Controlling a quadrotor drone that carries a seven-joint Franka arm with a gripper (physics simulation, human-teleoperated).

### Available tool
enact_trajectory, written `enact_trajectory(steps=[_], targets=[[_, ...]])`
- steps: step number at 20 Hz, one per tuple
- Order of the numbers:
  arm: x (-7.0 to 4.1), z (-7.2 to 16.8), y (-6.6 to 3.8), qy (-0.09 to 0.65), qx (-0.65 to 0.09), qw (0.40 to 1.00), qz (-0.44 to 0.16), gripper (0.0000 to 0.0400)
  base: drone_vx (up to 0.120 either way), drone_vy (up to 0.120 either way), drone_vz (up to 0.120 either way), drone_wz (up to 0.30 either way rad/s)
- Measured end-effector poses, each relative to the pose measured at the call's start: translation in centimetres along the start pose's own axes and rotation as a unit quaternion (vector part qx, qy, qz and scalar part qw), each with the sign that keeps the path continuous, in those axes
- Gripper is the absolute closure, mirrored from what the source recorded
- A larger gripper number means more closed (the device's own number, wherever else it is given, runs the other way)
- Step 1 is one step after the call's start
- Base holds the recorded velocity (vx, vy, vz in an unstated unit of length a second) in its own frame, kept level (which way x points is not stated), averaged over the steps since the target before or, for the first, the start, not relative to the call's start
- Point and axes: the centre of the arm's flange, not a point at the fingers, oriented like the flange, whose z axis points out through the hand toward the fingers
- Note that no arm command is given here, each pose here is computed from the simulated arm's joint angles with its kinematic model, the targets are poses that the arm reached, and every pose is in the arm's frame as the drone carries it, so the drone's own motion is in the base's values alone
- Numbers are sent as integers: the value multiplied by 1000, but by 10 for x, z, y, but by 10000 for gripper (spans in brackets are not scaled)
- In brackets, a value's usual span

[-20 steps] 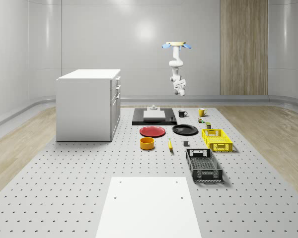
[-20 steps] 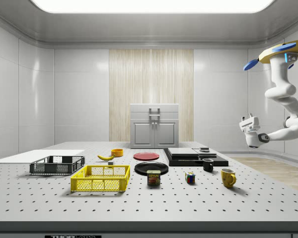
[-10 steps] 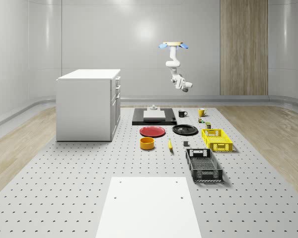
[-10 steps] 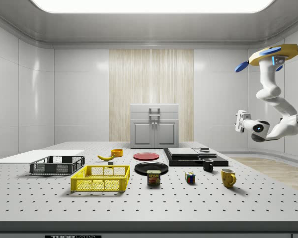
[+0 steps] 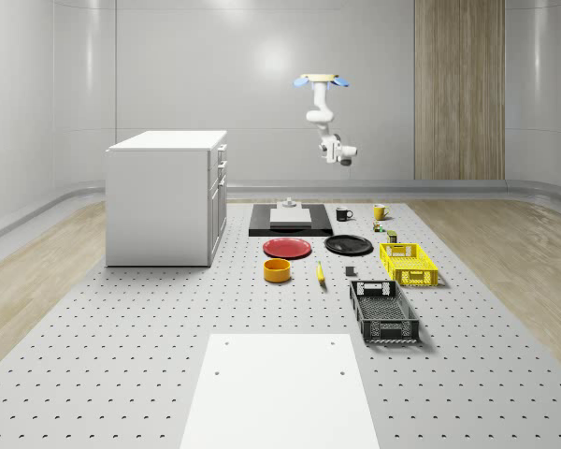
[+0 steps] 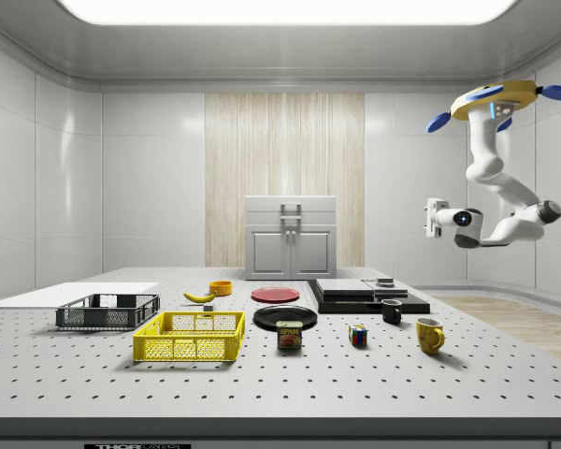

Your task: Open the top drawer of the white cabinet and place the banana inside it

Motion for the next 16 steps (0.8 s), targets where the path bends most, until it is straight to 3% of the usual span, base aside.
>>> enact_trajectory(steps=[16], targets=[[2, 0, 2, -10, 10, 1000, 0, 0, 120, -120, 113, 0]])
